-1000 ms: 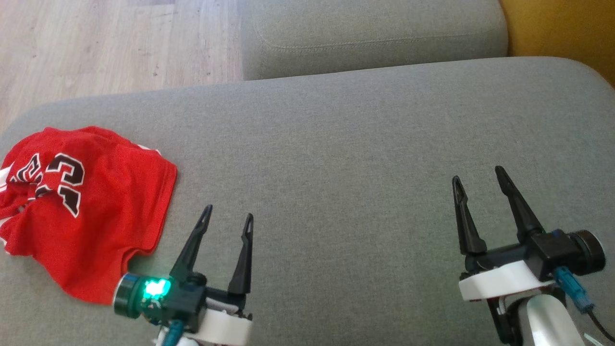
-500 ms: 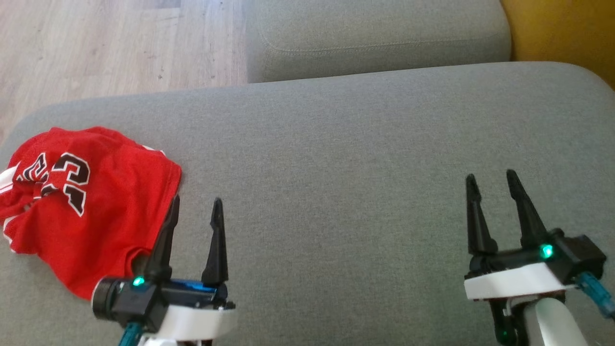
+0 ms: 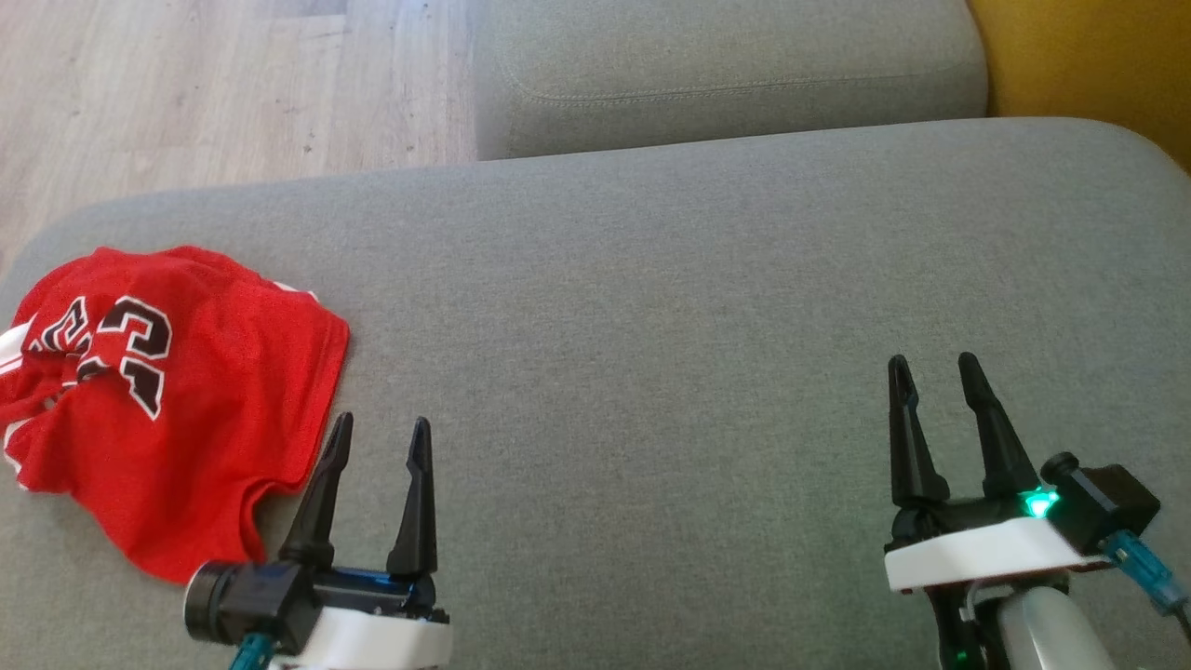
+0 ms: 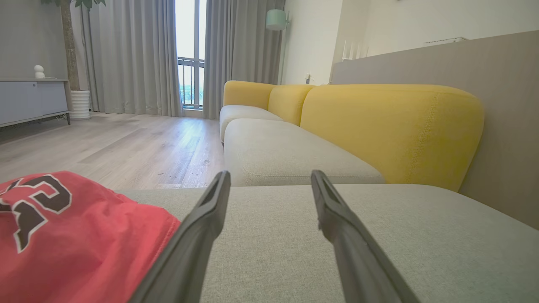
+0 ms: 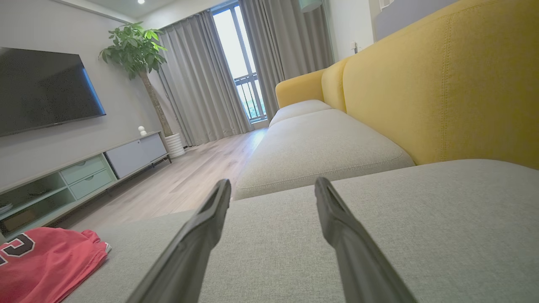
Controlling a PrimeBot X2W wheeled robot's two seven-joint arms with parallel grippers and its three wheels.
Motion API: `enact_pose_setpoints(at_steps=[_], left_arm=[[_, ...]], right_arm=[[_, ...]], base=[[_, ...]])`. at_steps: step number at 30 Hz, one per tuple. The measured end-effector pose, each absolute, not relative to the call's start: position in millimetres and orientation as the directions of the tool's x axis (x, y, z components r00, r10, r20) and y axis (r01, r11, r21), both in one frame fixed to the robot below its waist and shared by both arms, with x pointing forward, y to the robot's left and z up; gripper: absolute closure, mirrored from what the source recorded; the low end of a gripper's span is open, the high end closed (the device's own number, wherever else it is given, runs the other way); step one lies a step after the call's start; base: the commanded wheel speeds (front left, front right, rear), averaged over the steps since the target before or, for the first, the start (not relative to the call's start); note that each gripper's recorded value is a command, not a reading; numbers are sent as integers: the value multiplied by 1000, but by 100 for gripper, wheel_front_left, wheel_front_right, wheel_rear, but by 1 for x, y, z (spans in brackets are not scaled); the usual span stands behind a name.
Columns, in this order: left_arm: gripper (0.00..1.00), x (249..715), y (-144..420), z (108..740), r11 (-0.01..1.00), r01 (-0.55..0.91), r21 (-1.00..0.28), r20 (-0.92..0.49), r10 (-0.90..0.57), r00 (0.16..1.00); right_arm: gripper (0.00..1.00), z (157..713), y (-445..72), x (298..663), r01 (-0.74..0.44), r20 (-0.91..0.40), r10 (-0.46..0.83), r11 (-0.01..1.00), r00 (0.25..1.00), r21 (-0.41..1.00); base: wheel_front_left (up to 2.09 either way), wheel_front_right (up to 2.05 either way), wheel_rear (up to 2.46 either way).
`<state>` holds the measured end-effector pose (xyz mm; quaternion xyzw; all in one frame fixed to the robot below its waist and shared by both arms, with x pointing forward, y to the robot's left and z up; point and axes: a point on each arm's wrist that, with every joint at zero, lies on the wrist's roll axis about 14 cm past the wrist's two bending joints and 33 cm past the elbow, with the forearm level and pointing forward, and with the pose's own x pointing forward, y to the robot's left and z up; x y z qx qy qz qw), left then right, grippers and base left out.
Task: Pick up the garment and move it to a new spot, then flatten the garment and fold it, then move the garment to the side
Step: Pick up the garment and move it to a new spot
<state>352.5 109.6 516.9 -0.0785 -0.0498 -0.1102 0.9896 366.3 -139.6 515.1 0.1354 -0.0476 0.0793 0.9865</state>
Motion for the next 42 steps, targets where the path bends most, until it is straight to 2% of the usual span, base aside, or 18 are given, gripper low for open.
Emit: enact_pose_setpoints(at_steps=[5,15,31,42], left_arm=[[0,351,118,519,967,189,-171,120,-170,978],[0,336,153,525,982,73,-172,139,-49,989],[0,273,230,515,969,-194,-150,126,214,969],[0,244,258,515,940,-297,-167,137,321,937]], right_arm=[[0,514,-131,368,-194,112,171,947,979,256],[0,516,-79,370,-343,117,323,906,939,247],[0,519,15,352,-586,119,578,763,808,273],[0,515,49,334,-662,100,667,687,738,300]], base=[[0,0,0],[0,0,0],[0,0,0],[0,0,0]])
